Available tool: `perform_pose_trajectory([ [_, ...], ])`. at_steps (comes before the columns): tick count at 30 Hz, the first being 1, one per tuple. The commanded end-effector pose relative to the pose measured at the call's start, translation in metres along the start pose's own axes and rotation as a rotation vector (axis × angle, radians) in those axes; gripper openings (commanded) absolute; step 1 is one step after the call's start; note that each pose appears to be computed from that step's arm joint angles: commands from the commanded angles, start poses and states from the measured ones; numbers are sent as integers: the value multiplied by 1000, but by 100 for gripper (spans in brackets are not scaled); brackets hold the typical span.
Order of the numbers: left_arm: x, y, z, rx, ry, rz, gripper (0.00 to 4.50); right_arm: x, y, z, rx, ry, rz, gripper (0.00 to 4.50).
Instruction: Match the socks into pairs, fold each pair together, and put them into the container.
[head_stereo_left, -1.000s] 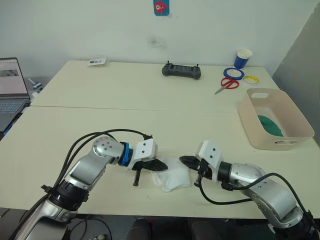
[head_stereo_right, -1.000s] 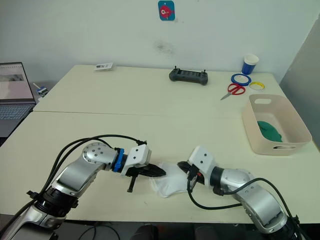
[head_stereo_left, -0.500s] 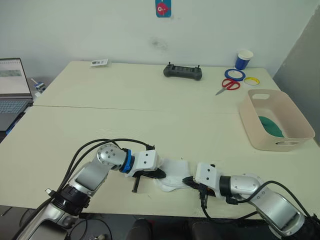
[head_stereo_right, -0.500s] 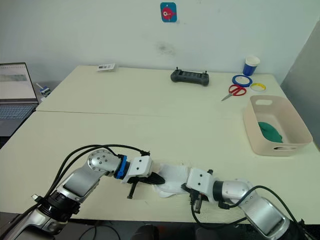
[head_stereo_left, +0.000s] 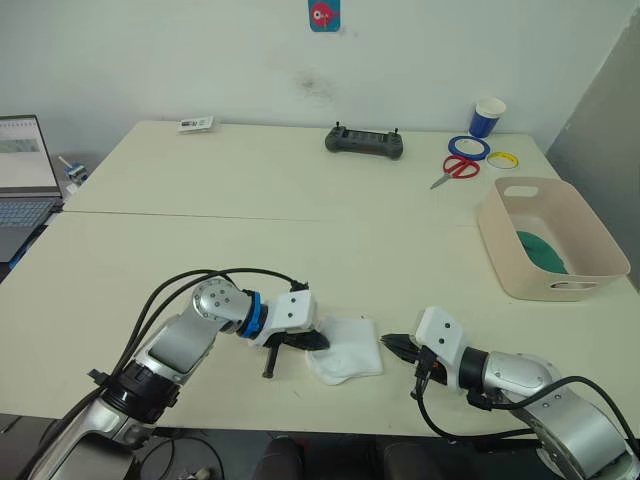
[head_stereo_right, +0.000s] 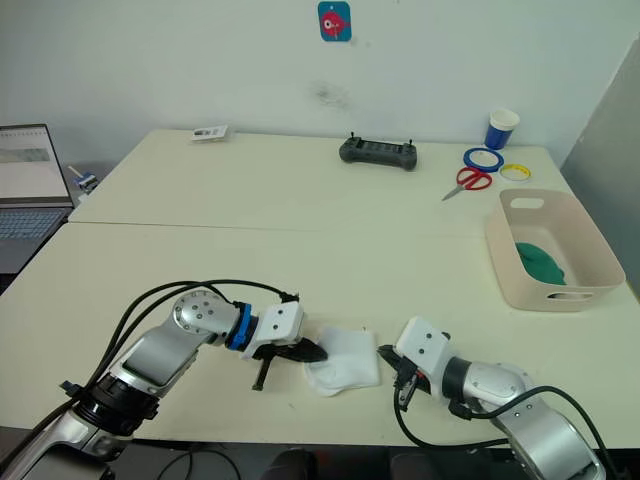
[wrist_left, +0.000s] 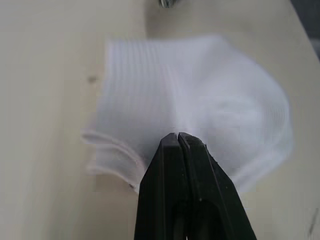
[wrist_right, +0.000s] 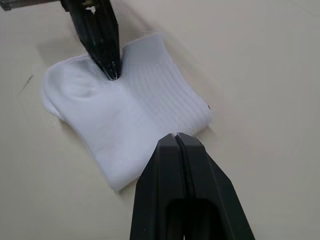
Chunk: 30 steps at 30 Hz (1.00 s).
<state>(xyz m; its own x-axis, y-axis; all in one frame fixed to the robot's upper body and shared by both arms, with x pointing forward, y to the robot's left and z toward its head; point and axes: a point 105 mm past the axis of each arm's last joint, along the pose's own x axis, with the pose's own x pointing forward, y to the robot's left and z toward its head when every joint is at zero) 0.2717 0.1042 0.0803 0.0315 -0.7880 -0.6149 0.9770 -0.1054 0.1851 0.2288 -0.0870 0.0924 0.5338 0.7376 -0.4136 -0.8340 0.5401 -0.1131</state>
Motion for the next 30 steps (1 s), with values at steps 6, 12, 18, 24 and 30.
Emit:
perform_pose_trajectory([
  [6, 4, -17, -33, -24, 95, -41, 0, -1, -1, 2, 312, 73, 44, 93],
  [12, 7, -23, -33, -28, 89, -39, 0, 5, -1, 5, 480, 114, 87, 287],
  [18, 8, -23, -32, -29, 86, -31, 0, 17, 2, -9, 547, 211, 94, 446],
  [24, 9, -23, -34, -30, 85, -29, 0, 39, 15, -2, 636, 207, 163, 446],
  [30, 8, -23, -36, -36, 88, -20, 0, 52, 25, 9, 716, 166, 249, 446],
])
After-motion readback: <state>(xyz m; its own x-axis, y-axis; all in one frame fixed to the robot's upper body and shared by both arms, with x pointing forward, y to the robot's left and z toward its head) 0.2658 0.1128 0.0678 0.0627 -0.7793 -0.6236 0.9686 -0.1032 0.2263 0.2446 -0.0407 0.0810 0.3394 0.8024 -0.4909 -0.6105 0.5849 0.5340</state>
